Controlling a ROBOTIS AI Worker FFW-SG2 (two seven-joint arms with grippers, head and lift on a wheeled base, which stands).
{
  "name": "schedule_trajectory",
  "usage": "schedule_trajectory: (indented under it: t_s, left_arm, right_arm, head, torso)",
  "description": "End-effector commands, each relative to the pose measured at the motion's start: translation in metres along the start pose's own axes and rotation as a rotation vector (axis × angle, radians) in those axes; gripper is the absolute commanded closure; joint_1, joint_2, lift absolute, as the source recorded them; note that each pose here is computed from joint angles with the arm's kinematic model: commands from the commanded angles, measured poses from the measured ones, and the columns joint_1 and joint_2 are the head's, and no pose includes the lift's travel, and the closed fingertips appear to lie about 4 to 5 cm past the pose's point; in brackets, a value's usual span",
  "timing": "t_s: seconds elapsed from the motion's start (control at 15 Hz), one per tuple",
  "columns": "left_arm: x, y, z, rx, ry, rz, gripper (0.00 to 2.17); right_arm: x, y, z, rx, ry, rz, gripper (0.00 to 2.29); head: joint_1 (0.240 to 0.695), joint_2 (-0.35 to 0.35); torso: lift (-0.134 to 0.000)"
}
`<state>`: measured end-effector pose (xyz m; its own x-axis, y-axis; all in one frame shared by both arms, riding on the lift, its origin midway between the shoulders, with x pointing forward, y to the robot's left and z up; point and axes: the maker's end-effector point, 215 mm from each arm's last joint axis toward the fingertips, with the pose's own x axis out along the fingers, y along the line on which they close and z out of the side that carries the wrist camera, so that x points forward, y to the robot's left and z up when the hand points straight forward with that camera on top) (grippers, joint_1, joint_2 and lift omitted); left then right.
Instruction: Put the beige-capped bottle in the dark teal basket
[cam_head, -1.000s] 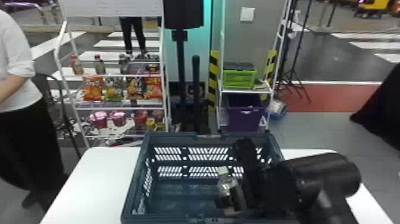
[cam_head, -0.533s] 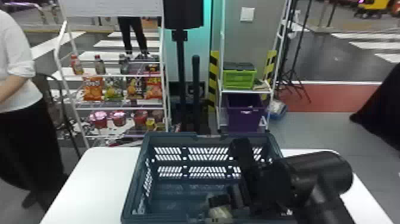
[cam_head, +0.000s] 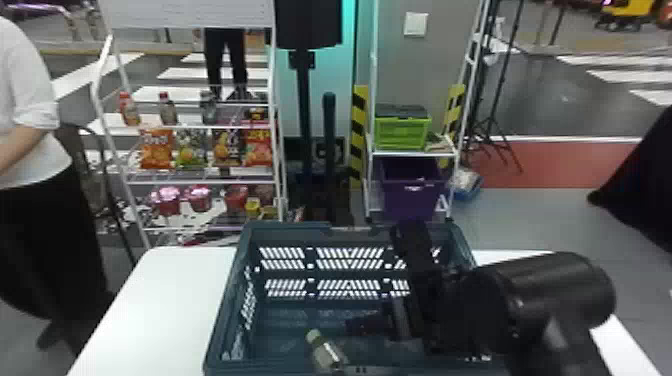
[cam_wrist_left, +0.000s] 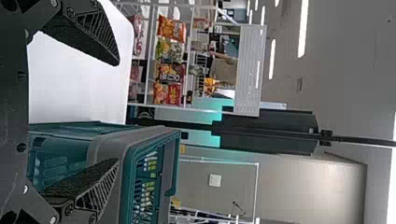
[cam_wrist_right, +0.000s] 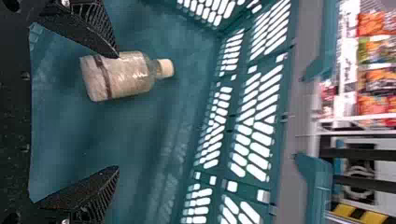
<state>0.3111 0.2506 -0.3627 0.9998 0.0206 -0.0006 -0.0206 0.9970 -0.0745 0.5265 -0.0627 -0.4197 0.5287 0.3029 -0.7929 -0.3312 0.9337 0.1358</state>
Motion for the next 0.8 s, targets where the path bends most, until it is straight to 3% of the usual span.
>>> schedule_trajectory:
  t_s: [0.0, 0.13, 0.4, 0.6, 0.73]
  left_arm:
    - [0.001, 0.0, 0.0, 0.0, 0.0, 0.0, 0.16]
    - [0.001, 0.0, -0.001, 0.0, 0.003, 0.0, 0.16]
    - [0.003, -0.001, 0.0, 0.0, 0.002, -0.001, 0.16]
    - [0.005, -0.006, -0.003, -0.002, 0.015, -0.008, 0.16]
    - [0.006, -0.007, -0.003, -0.001, 0.015, -0.01, 0.16]
  right_arm:
    - [-0.021, -0.003, 0.008, -0.017, -0.063, -0.011, 0.03]
    - [-0.043, -0.008, 0.012, -0.033, -0.143, -0.029, 0.03]
    - [-0.089, -0.023, 0.026, -0.033, -0.445, -0.052, 0.03]
    - [-0.119, -0.03, -0.002, -0.032, -0.55, -0.076, 0.03]
    - [-0.144, -0.036, -0.014, -0.005, -0.687, -0.102, 0.03]
  head:
    - [0.499, 0.0]
    - [0.499, 0.0]
    - [0.499, 0.0]
    - [0.499, 0.0]
    - [0.499, 0.0]
  torso:
    - [0.0]
    - [0.0]
    - [0.0]
    - [0.0]
    - [0.0]
